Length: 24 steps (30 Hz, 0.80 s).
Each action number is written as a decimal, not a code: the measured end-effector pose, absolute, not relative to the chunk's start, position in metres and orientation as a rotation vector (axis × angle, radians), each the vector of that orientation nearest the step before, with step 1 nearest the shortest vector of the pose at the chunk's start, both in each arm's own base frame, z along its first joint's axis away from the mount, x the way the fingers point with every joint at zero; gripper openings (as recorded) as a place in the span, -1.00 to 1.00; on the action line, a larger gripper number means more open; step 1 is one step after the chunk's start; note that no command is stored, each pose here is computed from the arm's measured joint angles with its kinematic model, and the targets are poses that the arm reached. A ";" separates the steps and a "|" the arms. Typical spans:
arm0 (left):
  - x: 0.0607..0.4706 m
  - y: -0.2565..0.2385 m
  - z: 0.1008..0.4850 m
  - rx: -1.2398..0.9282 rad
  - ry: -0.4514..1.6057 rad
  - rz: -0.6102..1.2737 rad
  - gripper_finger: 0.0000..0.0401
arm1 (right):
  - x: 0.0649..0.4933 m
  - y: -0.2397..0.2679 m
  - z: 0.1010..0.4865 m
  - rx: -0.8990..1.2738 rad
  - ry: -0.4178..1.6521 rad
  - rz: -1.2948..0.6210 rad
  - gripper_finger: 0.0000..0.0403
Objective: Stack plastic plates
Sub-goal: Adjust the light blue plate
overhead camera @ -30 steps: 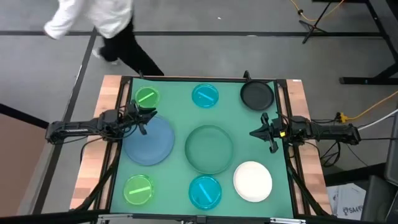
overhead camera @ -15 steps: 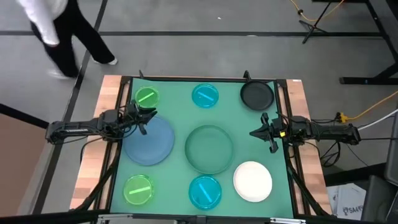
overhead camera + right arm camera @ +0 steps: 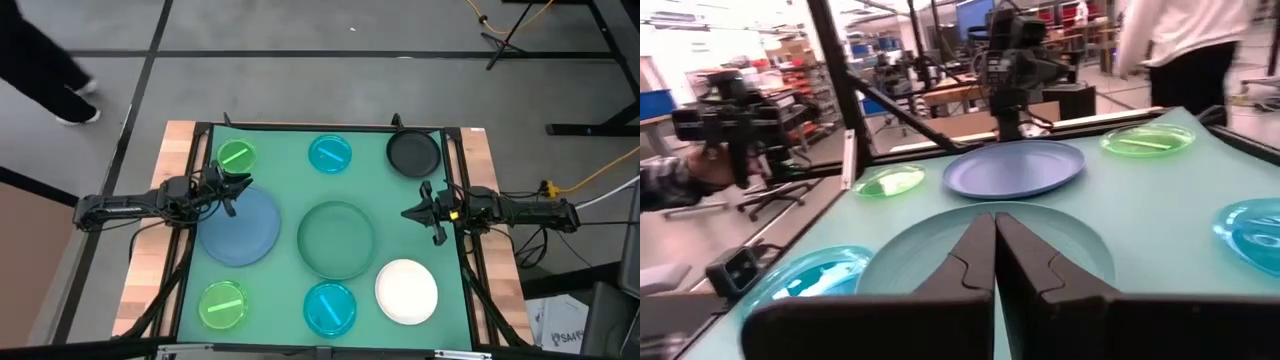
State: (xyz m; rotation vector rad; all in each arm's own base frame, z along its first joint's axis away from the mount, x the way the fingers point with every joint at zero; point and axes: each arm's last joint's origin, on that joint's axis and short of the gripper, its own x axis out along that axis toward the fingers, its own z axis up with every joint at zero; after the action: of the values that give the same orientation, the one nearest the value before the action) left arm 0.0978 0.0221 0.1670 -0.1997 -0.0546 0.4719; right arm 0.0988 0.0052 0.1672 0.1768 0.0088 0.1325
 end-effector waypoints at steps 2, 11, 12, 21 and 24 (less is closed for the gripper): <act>0.098 0.022 0.167 -0.200 -0.055 0.472 -0.58 | 0.099 0.004 0.167 0.177 0.008 0.105 -1.00; 0.097 0.022 0.172 -0.204 -0.108 0.478 -0.58 | 0.099 0.001 0.170 0.154 -0.039 -0.012 -1.00; 0.097 0.023 0.173 -0.207 -0.122 0.482 -0.58 | 0.099 0.000 0.171 0.154 -0.050 -0.052 -1.00; 0.097 0.022 0.178 -0.213 -0.176 0.477 -0.58 | 0.099 -0.004 0.174 0.157 -0.093 -0.186 -1.00; 0.097 0.022 0.178 -0.217 -0.176 0.463 -0.58 | 0.100 -0.005 0.174 0.157 -0.083 -0.203 -1.00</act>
State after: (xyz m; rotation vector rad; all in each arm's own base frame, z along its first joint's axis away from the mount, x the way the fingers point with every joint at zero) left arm 0.0969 0.0221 0.1785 -0.2166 -0.1756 0.4631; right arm 0.0996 -0.0046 0.1735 0.1571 -0.0830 -0.2026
